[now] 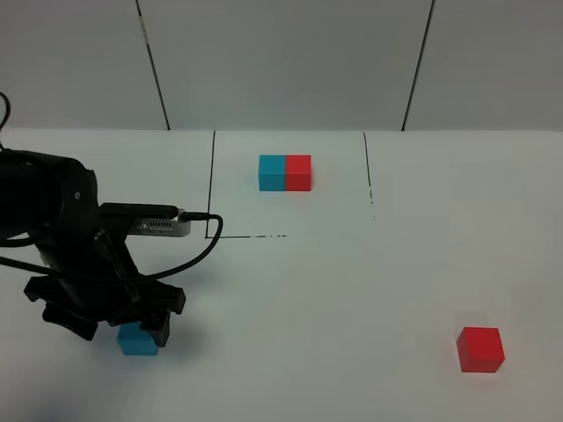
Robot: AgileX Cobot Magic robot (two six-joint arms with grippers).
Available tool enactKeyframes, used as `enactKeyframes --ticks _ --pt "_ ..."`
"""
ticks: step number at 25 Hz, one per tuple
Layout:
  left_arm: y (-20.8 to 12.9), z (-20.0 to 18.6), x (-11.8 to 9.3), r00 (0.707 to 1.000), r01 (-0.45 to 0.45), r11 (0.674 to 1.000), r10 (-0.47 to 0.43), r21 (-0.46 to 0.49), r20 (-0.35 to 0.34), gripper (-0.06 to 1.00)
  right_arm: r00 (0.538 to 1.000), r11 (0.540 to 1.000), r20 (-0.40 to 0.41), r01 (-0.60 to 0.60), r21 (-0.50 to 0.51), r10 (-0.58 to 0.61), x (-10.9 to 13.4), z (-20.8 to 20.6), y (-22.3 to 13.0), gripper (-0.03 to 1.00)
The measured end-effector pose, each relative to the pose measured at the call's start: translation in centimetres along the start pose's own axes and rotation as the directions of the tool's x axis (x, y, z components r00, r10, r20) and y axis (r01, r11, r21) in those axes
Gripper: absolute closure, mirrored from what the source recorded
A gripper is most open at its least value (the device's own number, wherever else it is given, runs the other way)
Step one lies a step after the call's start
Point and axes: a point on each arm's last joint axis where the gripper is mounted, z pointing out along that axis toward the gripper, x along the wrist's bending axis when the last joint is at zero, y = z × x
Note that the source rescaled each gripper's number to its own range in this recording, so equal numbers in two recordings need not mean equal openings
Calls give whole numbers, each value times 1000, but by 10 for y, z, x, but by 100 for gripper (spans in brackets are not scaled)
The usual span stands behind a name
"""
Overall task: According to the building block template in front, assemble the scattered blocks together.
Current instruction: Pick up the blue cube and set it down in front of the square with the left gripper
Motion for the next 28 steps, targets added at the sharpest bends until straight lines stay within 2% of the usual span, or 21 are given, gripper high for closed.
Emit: enactKeyframes --ticks 4,11,22,25,27,28 --pt "5 7 2 999 -20 1000 20 -18 -28 26 1000 1000 0 0 0 0 0 0 0 -3" --pt "13 18 2 999 -22 998 20 -62 -26 26 1000 1000 0 0 0 0 0 0 0 -3" --pt "17 46 4 999 -16 1000 16 9 -42 26 1000 1000 0 0 0 0 0 0 0 -3" --pt "17 46 4 999 -16 1000 16 7 -41 36 1000 1000 0 0 0 0 0 0 0 -3" --pt "17 46 4 999 -16 1000 16 5 -41 52 1000 1000 0 0 0 0 0 0 0 -3" --pt "17 46 4 999 -16 1000 16 6 -41 64 1000 1000 0 0 0 0 0 0 0 -3"
